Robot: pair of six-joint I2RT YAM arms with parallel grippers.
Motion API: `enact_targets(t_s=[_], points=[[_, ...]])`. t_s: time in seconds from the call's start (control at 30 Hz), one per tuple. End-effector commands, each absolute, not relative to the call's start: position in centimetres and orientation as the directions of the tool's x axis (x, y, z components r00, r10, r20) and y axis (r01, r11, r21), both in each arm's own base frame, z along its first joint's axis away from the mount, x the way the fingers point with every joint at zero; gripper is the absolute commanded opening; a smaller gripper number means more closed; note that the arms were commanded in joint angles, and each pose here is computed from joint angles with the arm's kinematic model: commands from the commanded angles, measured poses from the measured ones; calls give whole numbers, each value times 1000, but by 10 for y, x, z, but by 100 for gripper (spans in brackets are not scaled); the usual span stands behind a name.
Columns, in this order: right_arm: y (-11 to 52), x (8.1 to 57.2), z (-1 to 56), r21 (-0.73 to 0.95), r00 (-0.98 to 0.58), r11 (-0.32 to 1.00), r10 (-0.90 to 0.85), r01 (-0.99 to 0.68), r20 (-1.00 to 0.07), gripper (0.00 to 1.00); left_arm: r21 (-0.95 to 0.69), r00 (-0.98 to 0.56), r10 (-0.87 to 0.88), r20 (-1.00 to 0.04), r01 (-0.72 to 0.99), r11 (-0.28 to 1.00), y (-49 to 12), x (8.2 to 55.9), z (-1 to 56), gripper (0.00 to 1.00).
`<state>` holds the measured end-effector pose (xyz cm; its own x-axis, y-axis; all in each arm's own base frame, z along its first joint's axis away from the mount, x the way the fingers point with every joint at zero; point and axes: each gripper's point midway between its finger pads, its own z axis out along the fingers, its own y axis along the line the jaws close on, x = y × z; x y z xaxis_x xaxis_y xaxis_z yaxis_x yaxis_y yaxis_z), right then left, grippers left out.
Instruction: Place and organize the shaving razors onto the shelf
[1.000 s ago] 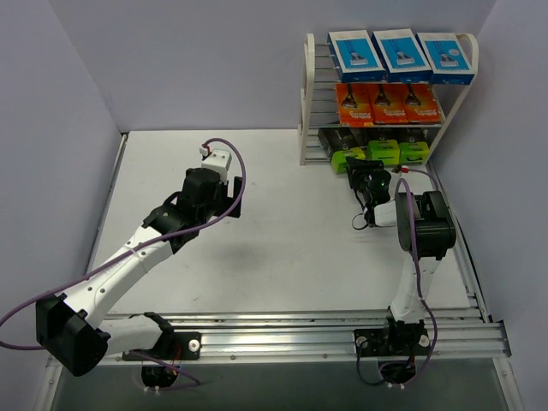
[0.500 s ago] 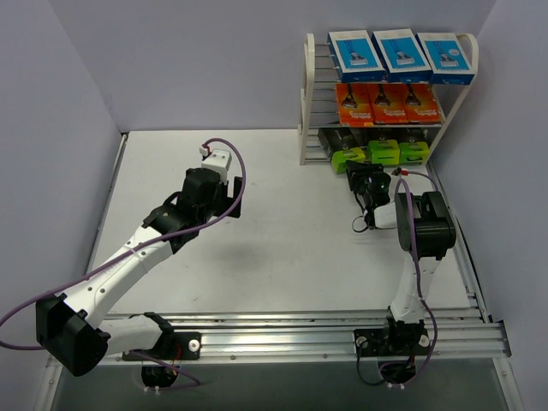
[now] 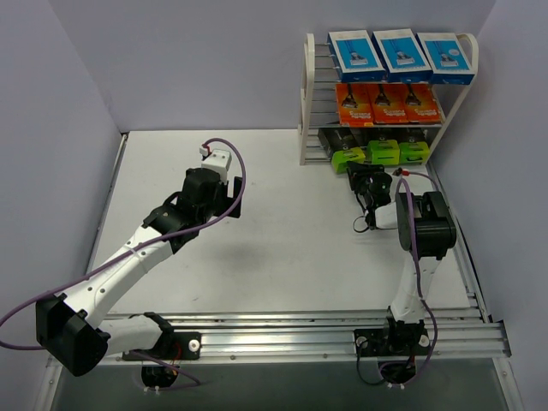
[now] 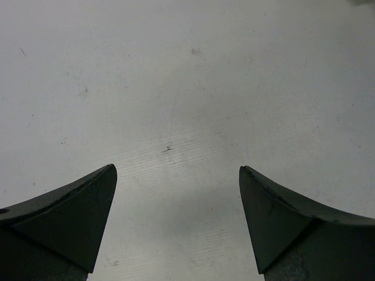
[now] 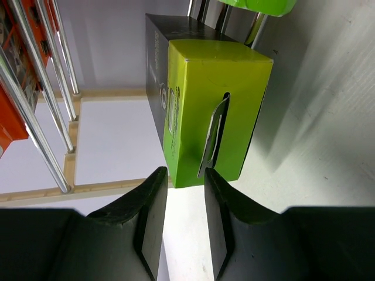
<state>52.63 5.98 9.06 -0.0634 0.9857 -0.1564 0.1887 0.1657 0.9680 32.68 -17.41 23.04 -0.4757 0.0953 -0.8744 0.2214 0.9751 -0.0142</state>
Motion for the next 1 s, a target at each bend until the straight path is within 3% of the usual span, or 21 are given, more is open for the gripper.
enact_targets(t_s=[0.0, 0.97], points=[[57, 531, 96, 974, -58, 167, 985, 150, -160, 27, -35, -427, 67, -902, 226, 974, -177, 330, 254, 94], [59, 550, 88, 975, -84, 165, 985, 149, -153, 26, -19, -425, 77, -902, 217, 976, -175, 330, 254, 94]])
